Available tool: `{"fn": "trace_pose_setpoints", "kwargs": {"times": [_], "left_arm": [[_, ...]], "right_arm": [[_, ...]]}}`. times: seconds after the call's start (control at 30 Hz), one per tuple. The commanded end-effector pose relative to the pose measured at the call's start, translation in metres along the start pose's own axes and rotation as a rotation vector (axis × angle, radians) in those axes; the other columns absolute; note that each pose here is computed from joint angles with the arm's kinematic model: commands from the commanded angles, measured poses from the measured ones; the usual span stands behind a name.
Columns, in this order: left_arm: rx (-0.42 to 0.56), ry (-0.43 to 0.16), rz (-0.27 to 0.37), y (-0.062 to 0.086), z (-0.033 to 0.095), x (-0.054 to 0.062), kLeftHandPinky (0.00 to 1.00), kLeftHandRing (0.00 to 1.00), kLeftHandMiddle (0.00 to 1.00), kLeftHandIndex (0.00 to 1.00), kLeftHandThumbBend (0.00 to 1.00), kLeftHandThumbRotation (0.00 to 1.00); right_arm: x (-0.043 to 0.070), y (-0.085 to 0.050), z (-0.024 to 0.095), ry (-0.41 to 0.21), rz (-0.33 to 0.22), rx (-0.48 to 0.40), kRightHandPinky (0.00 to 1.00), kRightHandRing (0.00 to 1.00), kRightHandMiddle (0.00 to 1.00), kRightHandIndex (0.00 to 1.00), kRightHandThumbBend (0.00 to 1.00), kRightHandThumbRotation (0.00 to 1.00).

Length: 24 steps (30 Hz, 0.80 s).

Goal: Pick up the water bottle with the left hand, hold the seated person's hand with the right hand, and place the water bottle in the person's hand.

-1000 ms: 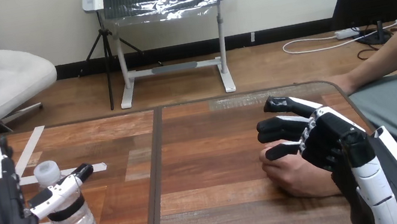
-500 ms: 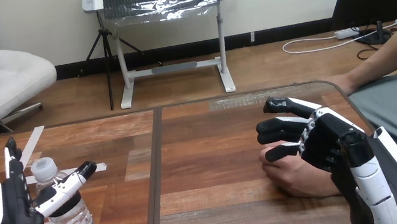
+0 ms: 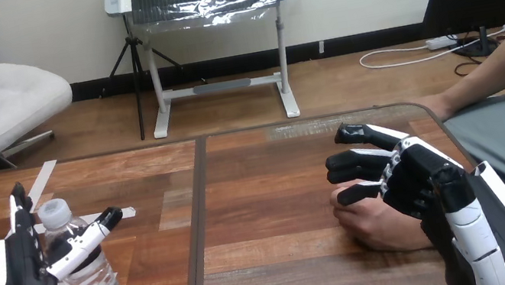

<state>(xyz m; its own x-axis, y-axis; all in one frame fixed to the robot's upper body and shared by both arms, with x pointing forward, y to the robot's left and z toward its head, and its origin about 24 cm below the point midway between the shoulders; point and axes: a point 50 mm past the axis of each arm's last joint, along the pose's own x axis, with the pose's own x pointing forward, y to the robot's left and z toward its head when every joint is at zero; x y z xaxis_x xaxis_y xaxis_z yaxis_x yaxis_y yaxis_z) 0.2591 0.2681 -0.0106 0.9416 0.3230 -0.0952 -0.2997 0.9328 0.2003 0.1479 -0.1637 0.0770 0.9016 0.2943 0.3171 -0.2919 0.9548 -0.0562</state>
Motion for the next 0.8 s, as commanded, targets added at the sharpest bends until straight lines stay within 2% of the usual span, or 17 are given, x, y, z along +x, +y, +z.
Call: {"fn": "trace_pose_setpoints", "kwargs": {"times": [0.0,0.27,0.53,0.77], "left_arm": [[-0.035,-0.089,-0.026,-0.0065,0.0263,0.0184,1.00,1.00,1.00,1.00,0.90,0.22],[-0.057,-0.079,-0.029,-0.0088,0.0259,0.0190,1.00,1.00,1.00,1.00,0.91,0.23],[-0.126,-0.071,-0.037,-0.0116,0.0268,0.0198,1.00,1.00,1.00,1.00,0.93,0.22],[-0.137,-0.059,-0.043,-0.0130,0.0270,0.0208,1.00,0.99,0.99,1.00,0.92,0.21]], "right_arm": [[0.0131,-0.0021,0.0160,-0.102,0.022,-0.023,0.65,0.73,0.74,0.81,0.63,1.00],[0.0133,-0.0019,0.0160,-0.101,0.018,-0.019,0.65,0.73,0.74,0.81,0.63,1.00],[0.0135,-0.0018,0.0160,-0.101,0.016,-0.023,0.65,0.73,0.74,0.80,0.63,1.00],[0.0141,-0.0018,0.0160,-0.102,0.019,-0.020,0.65,0.73,0.74,0.80,0.63,1.00]]}}
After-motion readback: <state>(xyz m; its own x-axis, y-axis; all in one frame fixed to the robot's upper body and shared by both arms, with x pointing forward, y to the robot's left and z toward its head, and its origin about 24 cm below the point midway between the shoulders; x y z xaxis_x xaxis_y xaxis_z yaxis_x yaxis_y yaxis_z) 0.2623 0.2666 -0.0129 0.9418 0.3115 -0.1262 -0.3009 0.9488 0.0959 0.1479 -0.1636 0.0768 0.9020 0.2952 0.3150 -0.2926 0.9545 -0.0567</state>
